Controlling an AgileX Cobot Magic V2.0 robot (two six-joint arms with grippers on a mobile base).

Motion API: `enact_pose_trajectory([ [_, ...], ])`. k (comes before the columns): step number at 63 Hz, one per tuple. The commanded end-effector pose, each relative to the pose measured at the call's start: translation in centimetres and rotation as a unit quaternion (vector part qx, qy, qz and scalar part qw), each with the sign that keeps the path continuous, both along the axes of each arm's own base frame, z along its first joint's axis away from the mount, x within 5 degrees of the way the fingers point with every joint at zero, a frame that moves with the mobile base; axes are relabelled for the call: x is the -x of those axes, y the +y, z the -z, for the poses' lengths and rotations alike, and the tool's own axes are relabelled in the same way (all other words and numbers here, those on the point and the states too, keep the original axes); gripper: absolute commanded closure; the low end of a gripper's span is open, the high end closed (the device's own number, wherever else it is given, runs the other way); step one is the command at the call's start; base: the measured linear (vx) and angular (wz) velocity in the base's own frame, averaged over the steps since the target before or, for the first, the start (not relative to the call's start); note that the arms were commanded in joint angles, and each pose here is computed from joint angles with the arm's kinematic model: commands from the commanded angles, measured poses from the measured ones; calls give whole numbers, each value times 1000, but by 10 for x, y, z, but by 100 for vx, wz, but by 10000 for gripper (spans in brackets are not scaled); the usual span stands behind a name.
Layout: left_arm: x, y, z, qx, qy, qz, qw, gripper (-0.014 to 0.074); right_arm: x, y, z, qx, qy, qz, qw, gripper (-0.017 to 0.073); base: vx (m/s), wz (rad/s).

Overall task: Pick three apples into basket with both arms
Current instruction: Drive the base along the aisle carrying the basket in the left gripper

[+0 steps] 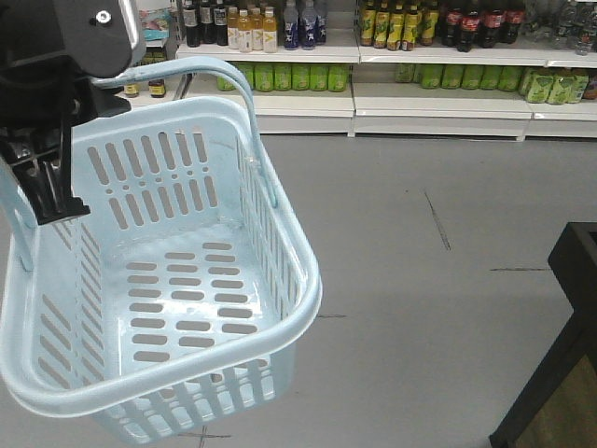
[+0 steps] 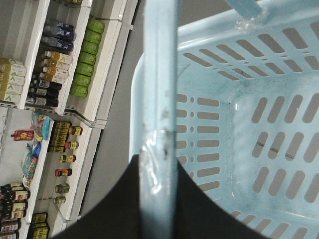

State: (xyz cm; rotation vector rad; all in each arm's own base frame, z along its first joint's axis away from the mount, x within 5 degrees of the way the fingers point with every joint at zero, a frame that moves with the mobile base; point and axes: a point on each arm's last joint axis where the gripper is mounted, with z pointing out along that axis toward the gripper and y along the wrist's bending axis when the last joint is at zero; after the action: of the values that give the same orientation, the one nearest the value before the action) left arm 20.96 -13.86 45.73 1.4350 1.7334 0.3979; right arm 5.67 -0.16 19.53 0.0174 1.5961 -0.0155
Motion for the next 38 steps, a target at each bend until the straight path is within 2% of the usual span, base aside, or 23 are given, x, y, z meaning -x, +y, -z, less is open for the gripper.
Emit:
enact_pose_trajectory([
  [1,6,6,-23,39,-58,2,998,600,0,1,-4,7,-39,-5,999,568,8,-2],
  [38,6,4,-23,41,-55,4,998,600,0,1,-4,7,-39,-5,999,568,1,-2],
])
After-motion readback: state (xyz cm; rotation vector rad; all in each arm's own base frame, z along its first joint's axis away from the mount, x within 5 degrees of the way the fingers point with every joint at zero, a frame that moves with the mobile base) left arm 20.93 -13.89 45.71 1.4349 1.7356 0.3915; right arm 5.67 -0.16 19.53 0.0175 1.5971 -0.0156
